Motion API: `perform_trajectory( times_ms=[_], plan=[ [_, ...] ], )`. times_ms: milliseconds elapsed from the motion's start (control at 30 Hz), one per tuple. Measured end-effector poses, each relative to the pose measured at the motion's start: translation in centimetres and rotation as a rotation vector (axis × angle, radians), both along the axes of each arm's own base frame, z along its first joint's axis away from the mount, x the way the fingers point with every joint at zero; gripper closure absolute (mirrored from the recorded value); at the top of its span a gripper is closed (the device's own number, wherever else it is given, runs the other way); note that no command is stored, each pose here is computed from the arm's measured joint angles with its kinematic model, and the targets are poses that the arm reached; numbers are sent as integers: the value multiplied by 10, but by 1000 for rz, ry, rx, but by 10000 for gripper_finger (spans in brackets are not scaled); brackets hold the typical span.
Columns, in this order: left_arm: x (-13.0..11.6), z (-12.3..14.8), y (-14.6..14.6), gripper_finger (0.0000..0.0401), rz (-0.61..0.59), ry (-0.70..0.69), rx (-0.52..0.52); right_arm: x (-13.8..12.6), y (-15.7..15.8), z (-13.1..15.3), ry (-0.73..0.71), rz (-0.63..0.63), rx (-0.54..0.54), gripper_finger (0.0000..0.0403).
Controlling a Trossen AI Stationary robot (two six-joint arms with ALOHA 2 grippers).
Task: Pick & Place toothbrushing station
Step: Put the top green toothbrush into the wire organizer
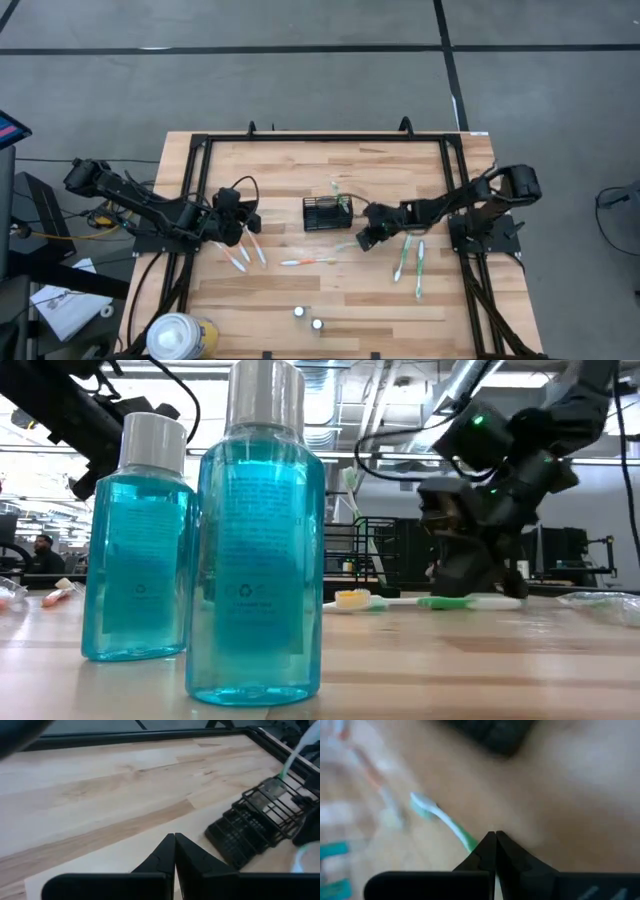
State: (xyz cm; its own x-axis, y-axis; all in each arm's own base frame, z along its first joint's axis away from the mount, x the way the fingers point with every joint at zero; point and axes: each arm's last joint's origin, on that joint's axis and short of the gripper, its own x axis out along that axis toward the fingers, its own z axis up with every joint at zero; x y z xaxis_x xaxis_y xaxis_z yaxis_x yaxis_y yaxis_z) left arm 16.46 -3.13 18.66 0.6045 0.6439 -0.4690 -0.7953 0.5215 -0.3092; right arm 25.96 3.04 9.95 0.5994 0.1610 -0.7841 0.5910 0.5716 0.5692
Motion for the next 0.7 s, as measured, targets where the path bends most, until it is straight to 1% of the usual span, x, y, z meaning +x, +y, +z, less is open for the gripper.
perform_trajectory(
  times_ms=[100,200,233,300,367,467,533,600,700],
  plan=[
    [0,0,-4,401,-30,-4,-16,-3,33,2,-19,73,94,403],
    [0,0,-6,401,-49,-7,-21,-13,68,2,6,143,172,403],
    [0,0,-7,401,-49,-8,-19,-17,77,2,16,140,180,403],
    [0,1,-7,401,-48,-13,-18,-25,88,5,8,85,131,403],
    [0,1,-7,401,-45,-21,-13,-28,90,12,-51,5,63,403],
    [4,5,-8,396,-72,-44,8,-26,83,39,-216,-107,2,402],
    [8,11,-10,392,-99,-89,18,-26,74,55,-290,-153,-40,397],
    [12,17,-10,385,-132,-127,15,-28,66,70,-344,-174,-48,387],
    [17,23,-9,361,-196,-184,-54,-31,56,87,-398,-181,-24,358]
  ],
)
